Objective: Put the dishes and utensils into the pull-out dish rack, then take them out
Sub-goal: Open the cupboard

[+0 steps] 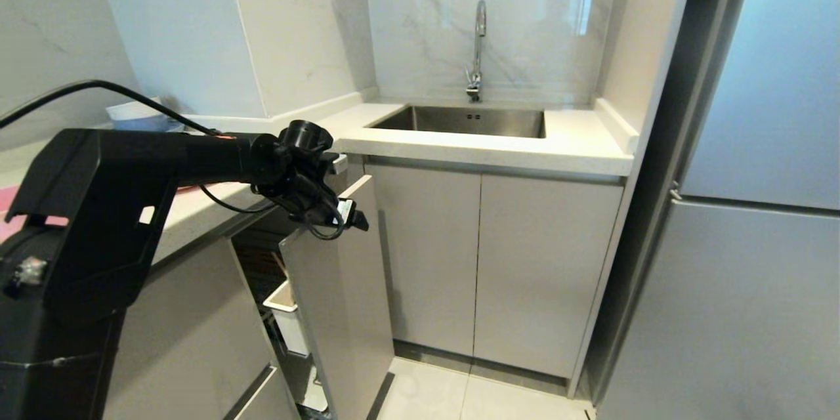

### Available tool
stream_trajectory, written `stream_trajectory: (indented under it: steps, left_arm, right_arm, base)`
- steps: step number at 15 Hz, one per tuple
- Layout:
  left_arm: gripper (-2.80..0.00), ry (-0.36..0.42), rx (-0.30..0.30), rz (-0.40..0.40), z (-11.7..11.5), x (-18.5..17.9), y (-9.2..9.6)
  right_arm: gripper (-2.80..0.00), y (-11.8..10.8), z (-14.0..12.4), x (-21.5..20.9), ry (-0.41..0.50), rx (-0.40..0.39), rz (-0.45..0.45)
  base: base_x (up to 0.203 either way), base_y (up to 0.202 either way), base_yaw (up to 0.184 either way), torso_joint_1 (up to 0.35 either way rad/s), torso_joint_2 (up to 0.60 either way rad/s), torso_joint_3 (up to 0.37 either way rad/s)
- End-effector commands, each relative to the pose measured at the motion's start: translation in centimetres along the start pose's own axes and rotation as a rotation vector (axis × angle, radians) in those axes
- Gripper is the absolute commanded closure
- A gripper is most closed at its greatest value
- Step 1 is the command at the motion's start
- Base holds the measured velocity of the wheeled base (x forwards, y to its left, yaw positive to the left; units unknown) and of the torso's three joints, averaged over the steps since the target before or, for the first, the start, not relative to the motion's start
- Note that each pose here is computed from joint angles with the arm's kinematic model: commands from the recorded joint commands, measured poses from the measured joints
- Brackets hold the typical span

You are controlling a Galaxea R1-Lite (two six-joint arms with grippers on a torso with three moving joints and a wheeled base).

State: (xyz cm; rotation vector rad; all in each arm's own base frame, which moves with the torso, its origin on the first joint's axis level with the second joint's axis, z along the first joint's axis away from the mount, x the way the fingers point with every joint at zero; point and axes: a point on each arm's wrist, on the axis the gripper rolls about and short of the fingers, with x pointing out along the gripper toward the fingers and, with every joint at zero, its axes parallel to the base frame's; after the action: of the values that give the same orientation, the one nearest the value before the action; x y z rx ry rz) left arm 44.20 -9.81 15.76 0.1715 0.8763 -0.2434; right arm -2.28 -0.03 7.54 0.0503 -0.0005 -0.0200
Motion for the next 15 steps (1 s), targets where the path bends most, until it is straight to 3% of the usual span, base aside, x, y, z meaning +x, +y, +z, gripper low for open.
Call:
stream_trajectory:
  steps: [1, 8, 15]
  left_arm:
    - [-2.8, -0.002, 0.008, -0.01, 0.1, -0.3, -0.7]
    - [-2.8, 0.0, -0.023, -0.066, 0.2, -0.6, -4.8]
    - [-2.8, 0.013, -0.009, -0.119, 0.0, -2.0, -8.8]
  right_arm:
    - [0.0, 0.0, 0.0, 0.0, 0.002, 0.0, 0.0]
    - [0.0, 0.0, 0.0, 0.0, 0.002, 0.0, 0.0]
    - [0.0, 0.0, 0.0, 0.0, 0.002, 0.0, 0.0]
  base:
    - [0.0, 0.0, 0.0, 0.0, 0.0, 0.0]
    - [0.0, 0.0, 0.0, 0.0, 0.0, 0.0]
    - [0.0, 0.0, 0.0, 0.0, 0.0, 0.0]
